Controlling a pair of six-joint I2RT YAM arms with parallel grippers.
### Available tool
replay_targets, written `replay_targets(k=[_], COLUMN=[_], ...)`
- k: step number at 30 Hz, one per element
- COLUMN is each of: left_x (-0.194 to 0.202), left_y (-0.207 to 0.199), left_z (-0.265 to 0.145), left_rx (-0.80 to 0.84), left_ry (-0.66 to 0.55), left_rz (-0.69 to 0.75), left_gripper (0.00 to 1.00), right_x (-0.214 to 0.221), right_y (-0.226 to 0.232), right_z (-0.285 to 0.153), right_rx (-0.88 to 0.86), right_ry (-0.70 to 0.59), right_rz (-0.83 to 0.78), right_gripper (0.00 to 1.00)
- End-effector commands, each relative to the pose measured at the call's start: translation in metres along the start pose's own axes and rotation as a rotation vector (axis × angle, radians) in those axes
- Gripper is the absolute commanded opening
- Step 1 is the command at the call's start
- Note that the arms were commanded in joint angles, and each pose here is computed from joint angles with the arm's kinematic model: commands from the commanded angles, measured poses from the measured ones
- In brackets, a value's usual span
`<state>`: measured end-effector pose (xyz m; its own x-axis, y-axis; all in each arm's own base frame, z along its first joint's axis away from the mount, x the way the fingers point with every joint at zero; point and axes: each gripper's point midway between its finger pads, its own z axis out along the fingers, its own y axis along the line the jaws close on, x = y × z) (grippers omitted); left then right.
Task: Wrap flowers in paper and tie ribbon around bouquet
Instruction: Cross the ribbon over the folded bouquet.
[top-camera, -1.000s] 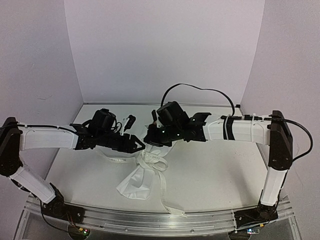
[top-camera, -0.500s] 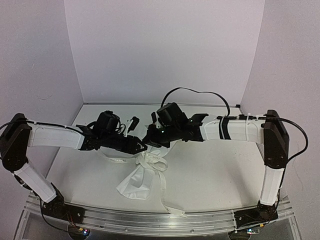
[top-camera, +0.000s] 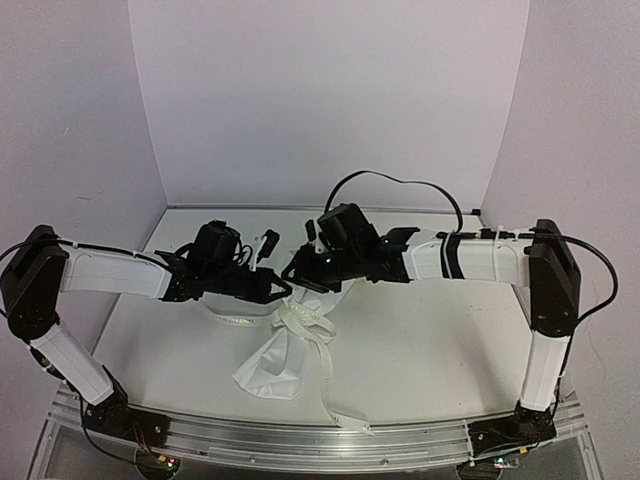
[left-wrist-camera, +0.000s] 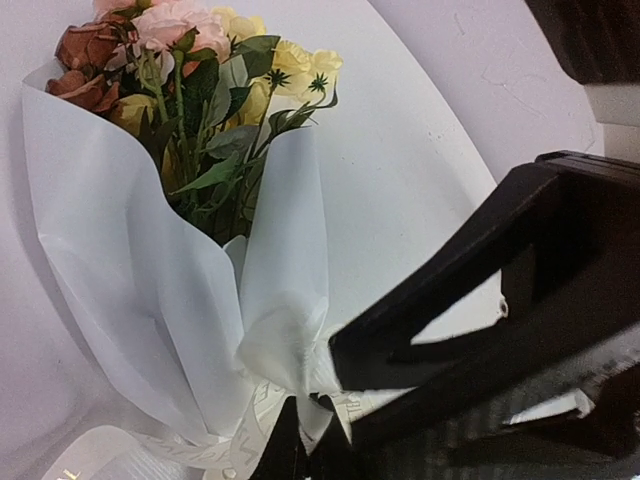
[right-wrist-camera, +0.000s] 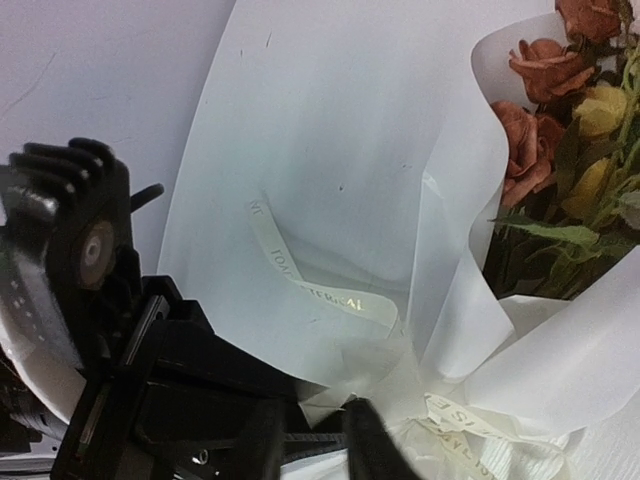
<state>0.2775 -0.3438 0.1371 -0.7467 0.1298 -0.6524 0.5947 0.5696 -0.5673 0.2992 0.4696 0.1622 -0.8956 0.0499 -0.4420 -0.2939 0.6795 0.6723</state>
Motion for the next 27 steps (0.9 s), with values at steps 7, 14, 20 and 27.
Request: replay_targets(k=[7, 14, 20, 27], left_x=[-0.026, -0.03, -0.03, -0.032], left_y=[0.003, -0.003, -0.003, -0.003], left_z=[-0.008, -0.008, -0.008, -0.008], left_rx=[0.005, 0.035, 0.042, 0.045], left_ry=[-0.125, -0.119, -0.107, -0.104], left_rz=[-0.069, -0.071, -0.071, -0.072], left_gripper=[0.0, 0.0, 0.0, 0.0], right_x=[0.033, 0.064, 0.064, 0.058], right_y=[-0.014, -0.012, -0.01, -0.019], right_z=[-0.051, -0.022, -0.001, 0.006], right_rx=[0.023, 0.02, 0.036, 0.093], right_ry=[-0.069, -0.023, -0.016, -0.036], right_rz=[-0.163, -0.33, -0.404, -0.43], right_gripper=[0.58, 0.53, 0.44, 0.42])
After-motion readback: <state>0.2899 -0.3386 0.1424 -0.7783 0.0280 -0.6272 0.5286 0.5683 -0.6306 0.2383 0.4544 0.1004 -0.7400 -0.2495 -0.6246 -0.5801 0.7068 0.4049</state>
